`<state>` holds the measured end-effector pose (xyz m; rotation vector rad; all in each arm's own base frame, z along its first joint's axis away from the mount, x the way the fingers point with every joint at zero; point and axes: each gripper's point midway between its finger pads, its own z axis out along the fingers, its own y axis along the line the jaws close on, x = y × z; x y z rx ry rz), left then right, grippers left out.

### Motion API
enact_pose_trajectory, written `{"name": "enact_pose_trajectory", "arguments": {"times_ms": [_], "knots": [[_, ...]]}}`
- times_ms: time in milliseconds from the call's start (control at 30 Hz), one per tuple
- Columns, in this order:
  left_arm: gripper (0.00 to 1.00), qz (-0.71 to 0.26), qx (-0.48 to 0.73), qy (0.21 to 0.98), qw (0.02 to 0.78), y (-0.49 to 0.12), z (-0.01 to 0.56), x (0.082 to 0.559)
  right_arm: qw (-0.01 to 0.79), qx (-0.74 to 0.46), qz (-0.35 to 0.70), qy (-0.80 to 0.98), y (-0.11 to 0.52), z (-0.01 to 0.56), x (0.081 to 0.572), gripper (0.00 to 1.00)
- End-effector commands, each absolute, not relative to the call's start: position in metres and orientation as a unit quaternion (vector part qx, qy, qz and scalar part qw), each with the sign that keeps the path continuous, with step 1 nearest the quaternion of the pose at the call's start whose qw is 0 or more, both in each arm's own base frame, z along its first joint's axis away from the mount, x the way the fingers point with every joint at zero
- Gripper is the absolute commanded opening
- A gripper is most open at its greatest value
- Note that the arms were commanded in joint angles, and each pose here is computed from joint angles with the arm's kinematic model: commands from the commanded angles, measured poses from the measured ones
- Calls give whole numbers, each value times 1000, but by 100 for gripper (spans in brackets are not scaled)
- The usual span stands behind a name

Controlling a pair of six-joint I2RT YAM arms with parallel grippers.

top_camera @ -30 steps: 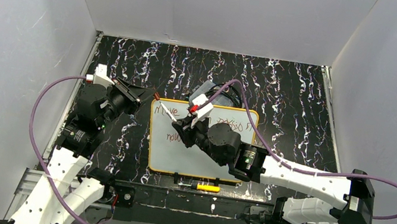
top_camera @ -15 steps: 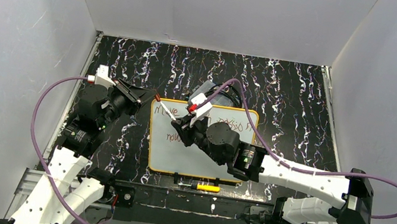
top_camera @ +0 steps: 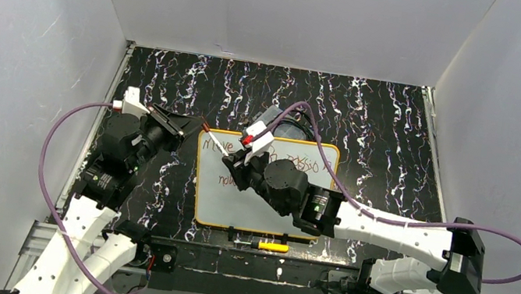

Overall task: Write a sentence on the whiteboard
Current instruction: Insert the whiteboard marker without the cap into the pen cap.

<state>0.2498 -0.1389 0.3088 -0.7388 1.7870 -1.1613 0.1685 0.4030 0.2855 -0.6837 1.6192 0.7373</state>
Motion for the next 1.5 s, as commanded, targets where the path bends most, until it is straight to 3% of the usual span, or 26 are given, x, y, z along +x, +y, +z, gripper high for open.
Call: {"name": "enact_pose_trajectory", "arguments": {"times_ms": [0, 1467], "knots": [[0, -485, -287, 711, 421, -146, 305, 243, 617, -245, 348, 662, 411, 337, 176, 1], [0, -545, -217, 677, 444, -160, 317, 220, 692, -153, 277, 649, 442, 380, 226, 1]]}}
